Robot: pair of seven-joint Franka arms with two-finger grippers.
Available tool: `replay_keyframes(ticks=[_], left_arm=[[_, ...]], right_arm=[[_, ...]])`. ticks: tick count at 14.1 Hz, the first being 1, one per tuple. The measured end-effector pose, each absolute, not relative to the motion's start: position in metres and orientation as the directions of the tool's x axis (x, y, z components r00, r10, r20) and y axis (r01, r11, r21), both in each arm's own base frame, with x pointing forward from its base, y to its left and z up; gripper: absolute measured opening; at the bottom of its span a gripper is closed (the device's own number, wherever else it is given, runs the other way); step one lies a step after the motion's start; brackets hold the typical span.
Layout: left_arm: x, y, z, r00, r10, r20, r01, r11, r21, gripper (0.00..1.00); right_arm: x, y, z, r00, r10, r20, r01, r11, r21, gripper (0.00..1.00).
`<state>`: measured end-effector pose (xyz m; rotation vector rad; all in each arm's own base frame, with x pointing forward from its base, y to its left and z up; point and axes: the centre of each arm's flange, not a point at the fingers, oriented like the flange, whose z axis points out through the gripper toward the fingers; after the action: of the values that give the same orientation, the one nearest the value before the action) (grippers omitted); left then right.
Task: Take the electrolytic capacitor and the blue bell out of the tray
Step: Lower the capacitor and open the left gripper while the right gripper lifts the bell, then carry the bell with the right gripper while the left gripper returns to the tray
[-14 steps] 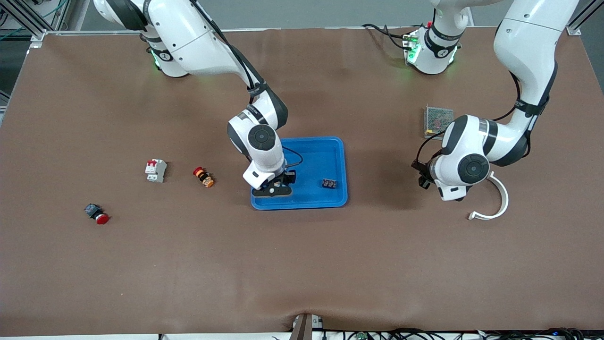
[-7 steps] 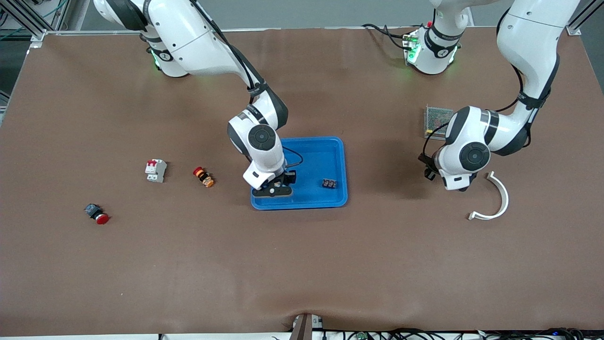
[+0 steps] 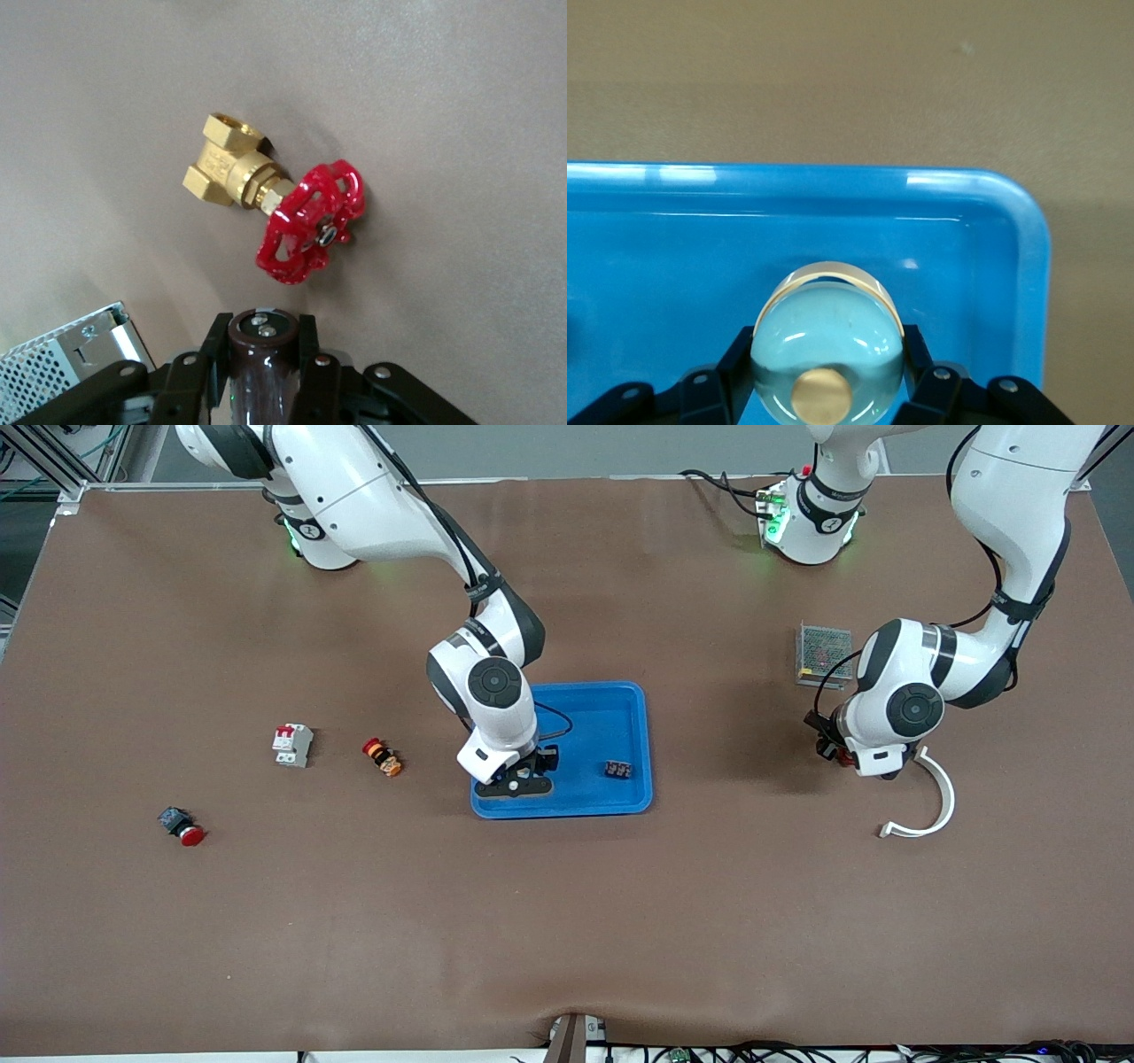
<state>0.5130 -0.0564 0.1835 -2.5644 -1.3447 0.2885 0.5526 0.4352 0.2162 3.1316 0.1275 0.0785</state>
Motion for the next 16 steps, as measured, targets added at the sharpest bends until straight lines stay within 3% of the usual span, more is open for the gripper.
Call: replay_keyframes(ticks=[2,8,16], left_arm=[[0.513,-0.057,0.182,0.559,0.826,-0.067,0.781,-0.553,-0.291,0.38],[0.519,-0.058,0.187,0.561,0.826,-0.059,0.786,-0.553,-0.275,0.99],[0.565,-0.139,0.265,0.532,0.847,-0.016,0.834,-0.527,-0.164,1.00]], right_arm=[[0.558,0.429,0.236,0.991,0.128,0.040,0.127,-0.992,0.022,0.69],[0.590,0.361,0.303,0.962,0.270,-0.030,0.271,-0.961,0.053,0.69],[0.621,0.241,0.348,0.873,0.482,-0.076,0.485,-0.874,0.033,0.69]])
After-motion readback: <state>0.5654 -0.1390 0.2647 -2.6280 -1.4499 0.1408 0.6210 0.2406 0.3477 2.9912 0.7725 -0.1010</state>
